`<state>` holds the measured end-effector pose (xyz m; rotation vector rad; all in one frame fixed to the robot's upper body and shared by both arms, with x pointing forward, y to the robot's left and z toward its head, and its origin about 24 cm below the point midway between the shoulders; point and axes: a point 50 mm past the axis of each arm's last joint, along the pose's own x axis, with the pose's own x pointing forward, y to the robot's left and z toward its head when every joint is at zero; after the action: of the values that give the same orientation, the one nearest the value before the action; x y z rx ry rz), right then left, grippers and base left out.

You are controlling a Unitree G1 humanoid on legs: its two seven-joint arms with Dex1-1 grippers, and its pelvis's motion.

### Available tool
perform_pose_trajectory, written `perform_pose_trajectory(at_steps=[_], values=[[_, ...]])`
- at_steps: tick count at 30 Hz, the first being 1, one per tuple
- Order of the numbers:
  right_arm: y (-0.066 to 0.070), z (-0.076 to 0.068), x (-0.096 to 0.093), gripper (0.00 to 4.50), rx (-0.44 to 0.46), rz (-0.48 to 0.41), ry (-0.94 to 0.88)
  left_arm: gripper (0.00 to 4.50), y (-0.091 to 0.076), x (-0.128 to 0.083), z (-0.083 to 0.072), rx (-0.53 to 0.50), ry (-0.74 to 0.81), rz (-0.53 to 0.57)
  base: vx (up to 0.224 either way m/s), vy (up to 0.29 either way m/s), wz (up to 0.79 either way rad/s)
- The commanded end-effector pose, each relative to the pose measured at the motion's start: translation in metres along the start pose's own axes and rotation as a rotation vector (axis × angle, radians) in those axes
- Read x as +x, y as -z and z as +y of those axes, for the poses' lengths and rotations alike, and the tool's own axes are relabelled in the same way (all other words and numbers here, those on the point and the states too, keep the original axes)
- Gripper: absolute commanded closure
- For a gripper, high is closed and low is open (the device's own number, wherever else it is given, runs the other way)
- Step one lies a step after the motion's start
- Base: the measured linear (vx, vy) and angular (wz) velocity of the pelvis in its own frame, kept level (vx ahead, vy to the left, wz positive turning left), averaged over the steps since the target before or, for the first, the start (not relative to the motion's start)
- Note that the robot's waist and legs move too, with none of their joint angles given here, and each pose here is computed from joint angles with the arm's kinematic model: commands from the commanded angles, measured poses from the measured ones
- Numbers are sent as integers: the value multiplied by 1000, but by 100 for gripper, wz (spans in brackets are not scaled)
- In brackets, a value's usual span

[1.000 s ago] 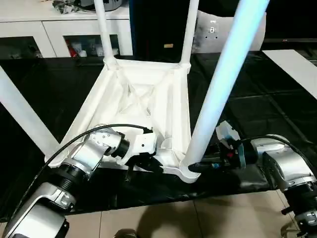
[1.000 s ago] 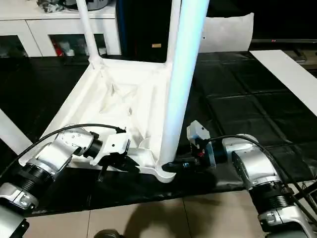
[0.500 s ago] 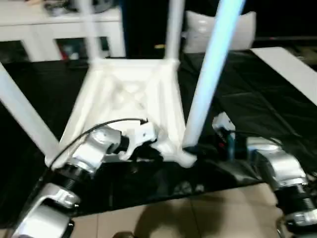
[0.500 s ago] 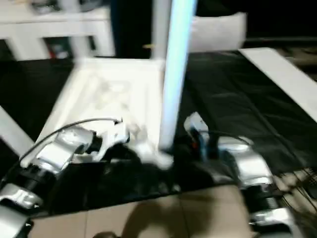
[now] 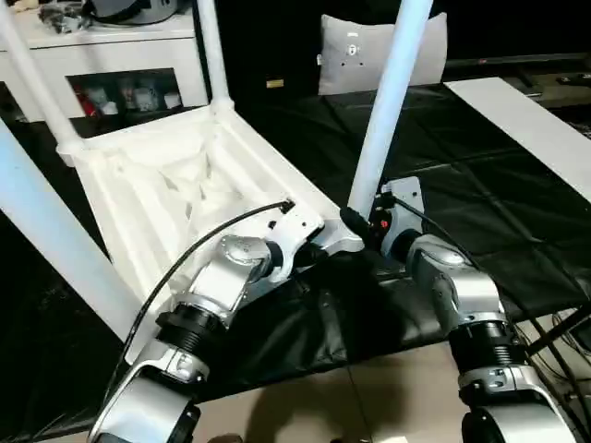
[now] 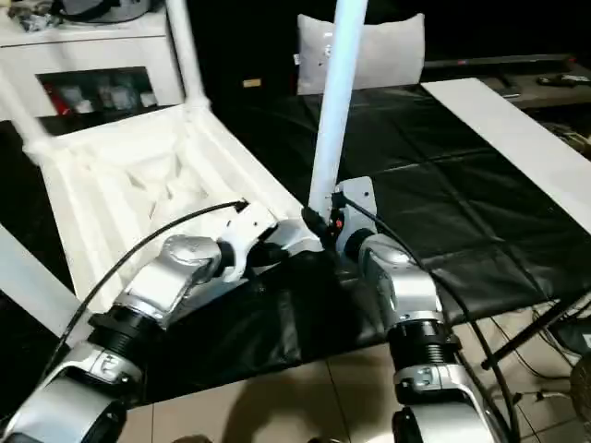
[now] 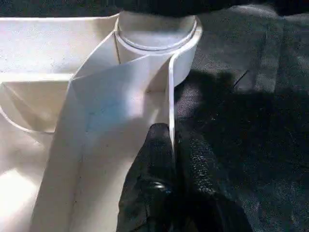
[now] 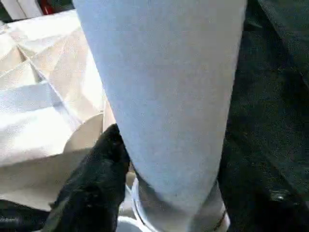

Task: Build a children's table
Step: Rotate leg to tighten

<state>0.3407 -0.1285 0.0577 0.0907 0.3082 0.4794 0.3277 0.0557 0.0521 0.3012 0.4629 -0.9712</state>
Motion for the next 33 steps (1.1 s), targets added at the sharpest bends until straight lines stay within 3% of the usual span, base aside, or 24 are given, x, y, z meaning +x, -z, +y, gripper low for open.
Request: perform_pose_trajectory(at_steps=[1, 5, 6, 8, 10, 11, 12, 15, 18, 23, 27, 28, 30, 33], values=[[3, 11, 1, 142, -16, 8, -80, 450, -21, 6, -18, 67, 125, -97, 0, 0, 0], [5, 5, -7, 127, -53, 6, -103, 450, -17, 2, -13, 90, 131, -89, 0, 0, 0], [5, 3, -11, 104, -72, 2, -127, 450, -15, 0, -11, 94, 131, -82, 0, 0, 0], [11, -3, -30, 98, -169, 18, -223, 450, -6, -10, -1, 162, 154, -54, 0, 0, 0], [12, -7, -37, 90, -197, 24, -235, 450, -3, -14, 2, 192, 171, -46, 0, 0, 0], [13, -8, -43, 90, -163, 30, -268, 450, 0, -16, 3, 201, 191, -42, 0, 0, 0], [13, -11, -49, 61, -164, 33, -287, 450, 2, -20, 5, 234, 214, -39, 0, 0, 0], [11, -16, -66, 54, -162, 5, -330, 450, 9, -30, 8, 323, 294, -44, 0, 0, 0], [7, -20, -84, 17, -151, -31, -356, 450, 18, -42, 16, 384, 339, -39, 0, 0, 0], [9, -17, -92, 4, -163, -36, -322, 450, 25, -56, 27, 390, 335, -65, 0, 0, 0], [13, -14, -92, 4, -140, -35, -241, 450, 26, -65, 30, 348, 303, -151, 0, 0, 0], [14, -12, -92, 0, -139, -33, -228, 407, 25, -67, 30, 329, 300, -180, 0, 0, 0], [12, -5, -88, 0, -77, -56, -173, 407, 15, -73, 29, 152, 220, -361, 0, 0, 0], [10, -1, -89, 0, -67, -89, -148, 368, 15, -78, 26, 89, 166, -423, 0, 0, 0]])
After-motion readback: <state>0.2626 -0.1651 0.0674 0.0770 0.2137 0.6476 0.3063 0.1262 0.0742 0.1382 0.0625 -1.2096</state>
